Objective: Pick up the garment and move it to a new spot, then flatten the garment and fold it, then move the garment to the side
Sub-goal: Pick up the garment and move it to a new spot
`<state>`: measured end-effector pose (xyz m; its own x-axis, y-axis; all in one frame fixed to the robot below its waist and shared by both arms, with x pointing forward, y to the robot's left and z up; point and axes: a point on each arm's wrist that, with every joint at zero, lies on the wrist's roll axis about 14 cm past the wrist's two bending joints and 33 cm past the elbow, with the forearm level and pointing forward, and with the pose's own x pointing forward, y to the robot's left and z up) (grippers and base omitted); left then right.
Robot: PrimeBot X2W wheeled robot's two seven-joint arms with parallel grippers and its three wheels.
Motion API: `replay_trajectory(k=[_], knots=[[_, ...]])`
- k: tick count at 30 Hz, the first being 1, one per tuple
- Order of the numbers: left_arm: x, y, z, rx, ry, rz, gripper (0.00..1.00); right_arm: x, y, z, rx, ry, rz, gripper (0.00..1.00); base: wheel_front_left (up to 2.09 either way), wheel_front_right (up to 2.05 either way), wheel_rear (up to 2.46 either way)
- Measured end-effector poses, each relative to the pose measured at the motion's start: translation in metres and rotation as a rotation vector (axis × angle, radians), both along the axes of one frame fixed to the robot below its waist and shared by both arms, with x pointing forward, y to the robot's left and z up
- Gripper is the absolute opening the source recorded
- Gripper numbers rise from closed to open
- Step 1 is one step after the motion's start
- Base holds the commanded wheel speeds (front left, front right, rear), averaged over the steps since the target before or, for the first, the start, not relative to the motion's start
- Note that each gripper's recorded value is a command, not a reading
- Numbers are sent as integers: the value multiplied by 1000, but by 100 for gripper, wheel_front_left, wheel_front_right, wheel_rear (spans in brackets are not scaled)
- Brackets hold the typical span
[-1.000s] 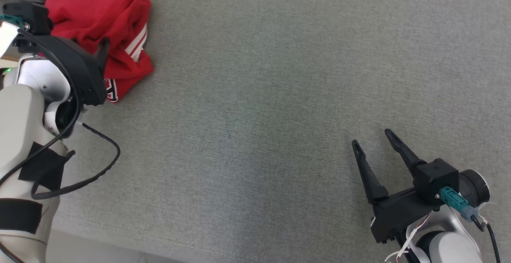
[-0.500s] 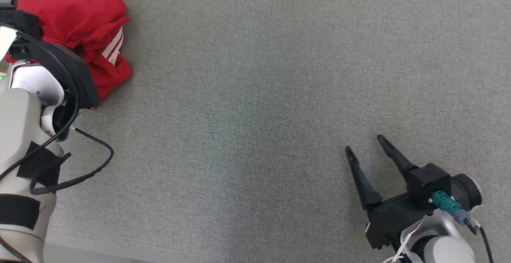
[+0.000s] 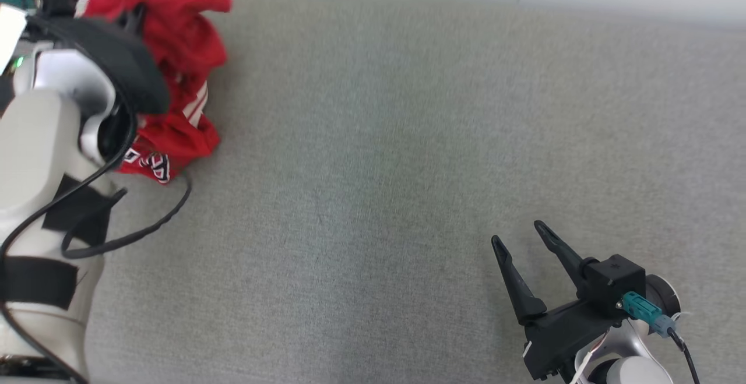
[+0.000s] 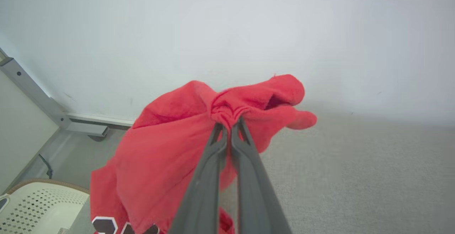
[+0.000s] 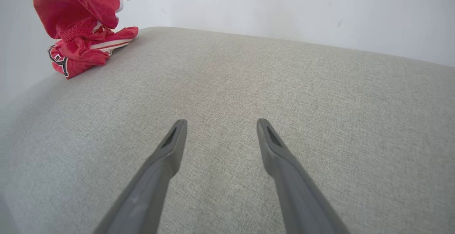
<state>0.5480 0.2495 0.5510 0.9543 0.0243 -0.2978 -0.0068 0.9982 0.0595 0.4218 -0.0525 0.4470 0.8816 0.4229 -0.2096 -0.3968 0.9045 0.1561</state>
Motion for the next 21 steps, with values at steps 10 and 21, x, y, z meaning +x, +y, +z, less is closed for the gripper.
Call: replay_trajectory(k=[10, 21], knots=[[-4, -98, 104, -49, -293, -245, 0, -9, -16, 27, 64, -74, -64, 100, 0, 0, 0], [-34, -225, 138, -130, -330, -570, 0, -20, -75, 41, 81, -130, -239, 100, 0, 0, 0]])
